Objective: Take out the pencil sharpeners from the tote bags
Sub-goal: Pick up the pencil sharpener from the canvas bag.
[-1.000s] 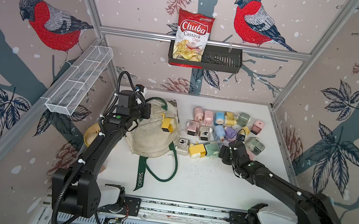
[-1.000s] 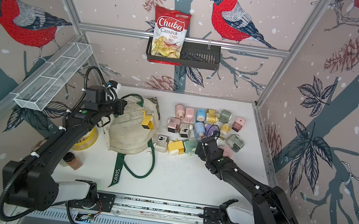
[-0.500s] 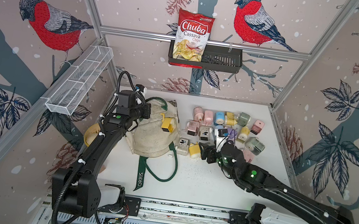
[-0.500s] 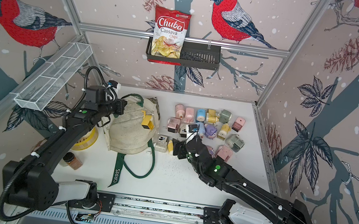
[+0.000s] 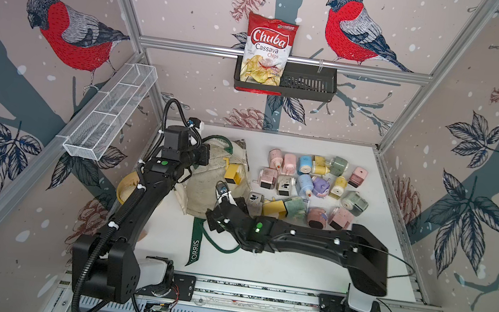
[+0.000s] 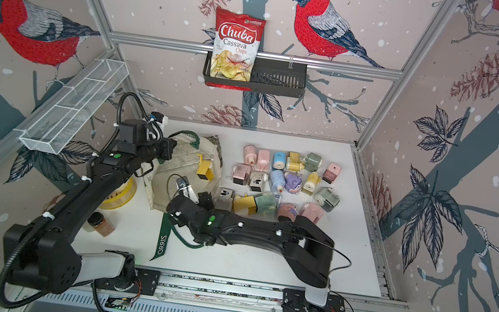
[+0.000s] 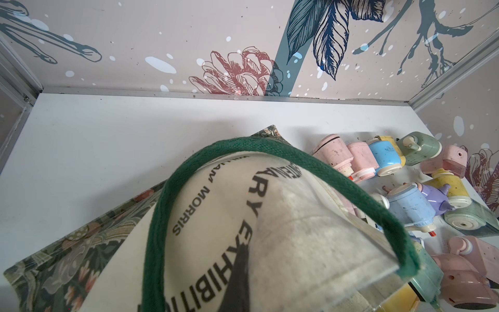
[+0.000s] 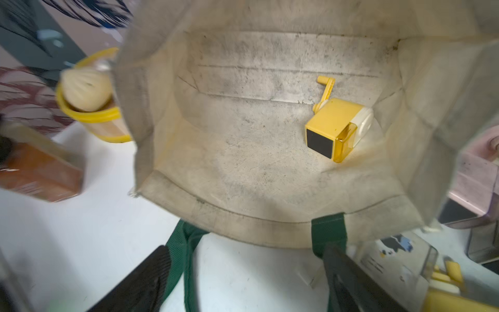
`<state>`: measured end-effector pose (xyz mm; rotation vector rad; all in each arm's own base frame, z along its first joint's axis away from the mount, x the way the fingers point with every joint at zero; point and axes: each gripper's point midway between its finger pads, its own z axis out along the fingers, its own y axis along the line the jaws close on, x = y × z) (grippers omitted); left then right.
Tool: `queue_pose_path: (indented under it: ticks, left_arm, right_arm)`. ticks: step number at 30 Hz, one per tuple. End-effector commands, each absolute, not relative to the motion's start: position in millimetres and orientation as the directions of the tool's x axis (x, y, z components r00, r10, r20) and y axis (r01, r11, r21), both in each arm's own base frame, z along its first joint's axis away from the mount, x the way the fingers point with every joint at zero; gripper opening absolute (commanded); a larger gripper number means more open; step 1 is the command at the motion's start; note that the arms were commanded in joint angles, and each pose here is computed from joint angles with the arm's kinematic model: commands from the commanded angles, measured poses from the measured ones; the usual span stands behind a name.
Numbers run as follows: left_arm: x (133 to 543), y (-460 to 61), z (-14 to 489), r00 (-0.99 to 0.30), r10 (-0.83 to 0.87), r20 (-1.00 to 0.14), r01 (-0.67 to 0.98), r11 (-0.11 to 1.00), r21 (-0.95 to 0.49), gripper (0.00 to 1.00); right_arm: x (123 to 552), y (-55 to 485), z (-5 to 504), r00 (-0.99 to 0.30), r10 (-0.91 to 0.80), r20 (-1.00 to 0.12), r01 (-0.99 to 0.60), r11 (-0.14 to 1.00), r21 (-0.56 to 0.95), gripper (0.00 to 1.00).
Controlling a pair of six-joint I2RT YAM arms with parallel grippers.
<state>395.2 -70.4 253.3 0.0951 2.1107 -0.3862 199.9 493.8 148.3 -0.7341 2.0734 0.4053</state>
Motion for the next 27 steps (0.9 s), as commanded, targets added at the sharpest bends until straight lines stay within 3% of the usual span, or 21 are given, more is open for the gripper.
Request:
queue_pose_path:
  ticks: [1,4,10,22,27]
  left_arm:
    - [398.4,-70.2,263.5,-0.508,-0.092,-0.856,0.226,0.945,-0.235,0.0]
    - [398.8,-71.1,263.3,-0.511,-0.092,-0.855,0.229,0.944,-0.238,0.0]
    - [397.9,-71.1,265.0,-0.505,-0.092,-0.858,0.231,0.944,-0.237,0.0]
    - [399.7,-74.5,259.4,-0.521,-0.099,-0.848,0.239,0.937,-0.256,0.0]
    - [399.8,-75.4,258.8,-0.522,-0.094,-0.848,0.24,0.938,-0.251,0.0]
  right_arm:
    - [219.8,498.0,121.6,-0.455,-0.398,-0.796,-0.544,0.833,-0.105,0.91]
    - [239.6,512.1,108.1,-0.449,-0.428,-0.785,-0.498,0.849,-0.178,0.92]
    - [285.5,531.2,92.2,-0.457,-0.388,-0.8,-0.438,0.881,-0.177,0.93]
    - [367.1,514.0,86.7,-0.323,-0.33,-0.887,-0.17,0.942,-0.288,0.96]
    - [380.7,508.6,87.5,-0.279,-0.372,-0.885,-0.136,0.928,-0.347,0.96]
